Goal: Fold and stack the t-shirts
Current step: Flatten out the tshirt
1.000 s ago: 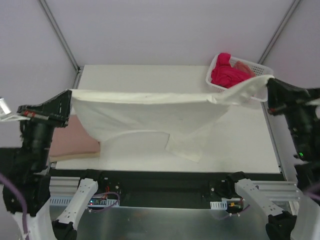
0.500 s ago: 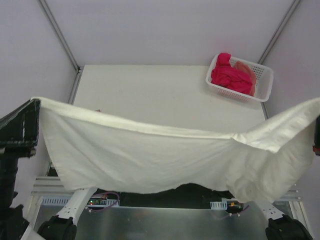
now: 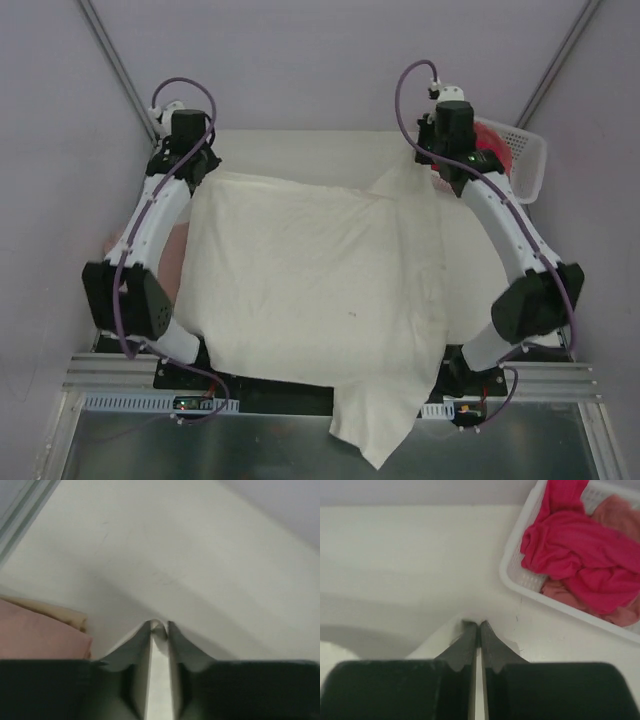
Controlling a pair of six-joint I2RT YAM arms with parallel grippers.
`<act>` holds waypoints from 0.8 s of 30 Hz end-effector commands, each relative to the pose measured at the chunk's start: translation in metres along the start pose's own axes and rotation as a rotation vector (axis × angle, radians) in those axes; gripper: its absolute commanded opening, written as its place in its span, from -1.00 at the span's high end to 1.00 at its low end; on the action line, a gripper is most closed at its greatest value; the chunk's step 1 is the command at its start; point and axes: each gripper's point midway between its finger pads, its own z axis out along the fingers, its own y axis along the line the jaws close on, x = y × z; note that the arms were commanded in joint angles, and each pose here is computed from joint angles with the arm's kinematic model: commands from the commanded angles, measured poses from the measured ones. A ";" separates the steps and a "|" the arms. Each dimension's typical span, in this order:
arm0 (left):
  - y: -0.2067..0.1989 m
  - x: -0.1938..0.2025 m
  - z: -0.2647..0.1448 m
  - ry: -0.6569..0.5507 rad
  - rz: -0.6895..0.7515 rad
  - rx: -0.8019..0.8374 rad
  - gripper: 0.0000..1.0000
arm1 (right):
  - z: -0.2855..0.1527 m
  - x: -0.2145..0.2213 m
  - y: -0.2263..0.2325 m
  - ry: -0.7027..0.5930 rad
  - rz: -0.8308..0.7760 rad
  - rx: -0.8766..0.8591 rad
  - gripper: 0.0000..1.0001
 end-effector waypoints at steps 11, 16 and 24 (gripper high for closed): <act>0.019 0.043 0.073 0.130 0.074 -0.142 -0.98 | 0.093 0.062 0.048 0.238 -0.026 -0.093 -0.93; 0.005 0.077 0.038 0.226 0.022 -0.004 -0.99 | 0.063 0.100 0.049 0.325 -0.002 -0.120 -0.93; 0.000 0.181 -0.012 0.369 0.066 0.101 -0.99 | 0.059 0.152 0.069 0.476 0.077 -0.203 -0.93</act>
